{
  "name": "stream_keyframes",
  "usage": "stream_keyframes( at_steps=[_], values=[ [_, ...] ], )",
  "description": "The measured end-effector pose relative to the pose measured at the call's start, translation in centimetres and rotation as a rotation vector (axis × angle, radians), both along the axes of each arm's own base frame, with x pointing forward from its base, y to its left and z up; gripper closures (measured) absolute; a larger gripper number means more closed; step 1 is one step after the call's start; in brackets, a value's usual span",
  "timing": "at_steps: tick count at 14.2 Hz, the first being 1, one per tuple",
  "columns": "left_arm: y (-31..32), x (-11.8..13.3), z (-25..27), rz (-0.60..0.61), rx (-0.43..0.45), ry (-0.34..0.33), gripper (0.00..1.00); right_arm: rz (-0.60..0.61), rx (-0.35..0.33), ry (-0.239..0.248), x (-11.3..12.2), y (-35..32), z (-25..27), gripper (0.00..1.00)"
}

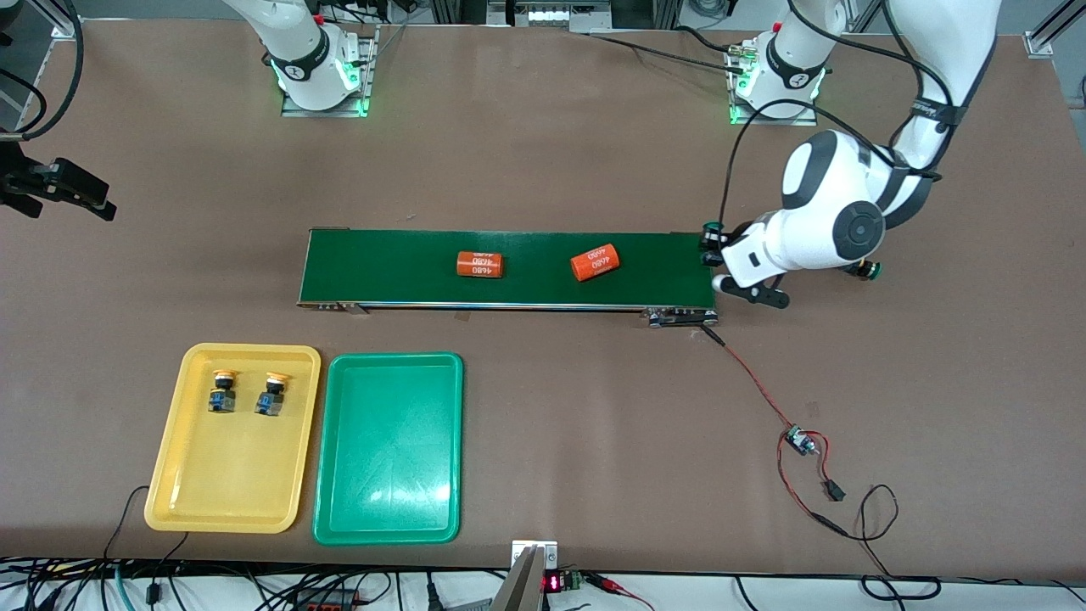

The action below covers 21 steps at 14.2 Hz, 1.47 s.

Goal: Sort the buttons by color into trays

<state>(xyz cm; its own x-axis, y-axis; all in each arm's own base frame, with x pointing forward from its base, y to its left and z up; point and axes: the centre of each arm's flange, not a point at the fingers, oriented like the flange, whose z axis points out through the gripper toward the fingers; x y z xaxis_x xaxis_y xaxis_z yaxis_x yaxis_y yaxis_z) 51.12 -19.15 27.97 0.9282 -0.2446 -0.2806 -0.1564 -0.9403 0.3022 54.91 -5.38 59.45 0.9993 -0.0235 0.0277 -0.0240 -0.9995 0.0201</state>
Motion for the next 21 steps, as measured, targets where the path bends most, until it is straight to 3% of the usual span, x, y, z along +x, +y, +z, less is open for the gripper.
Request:
stream_keyframes(
  at_steps=[6,12,13,17,19,21],
  values=[
    [-4.1,-0.1,-2.3,-0.014,-0.041,-0.072,0.59,-0.002,0.013,0.001,0.0,0.2,0.1,0.00],
    [-2.6,1.6,-0.7,0.020,-0.038,-0.114,0.07,0.012,0.011,-0.014,0.1,1.0,0.6,0.00],
    [-1.5,1.9,-0.1,0.032,-0.025,-0.110,0.00,0.009,0.010,-0.015,0.1,0.8,0.9,0.00],
    [8.3,3.2,1.1,0.160,0.058,-0.038,0.00,-0.005,0.009,-0.012,-0.4,0.0,2.0,0.00],
    [15.5,3.5,0.0,0.257,0.100,-0.006,0.00,-0.001,0.007,0.031,0.8,0.3,-0.5,0.00],
    [21.6,2.8,-1.2,0.327,0.142,0.019,0.00,0.003,0.000,0.038,2.5,0.5,-2.8,0.00]
  ],
)
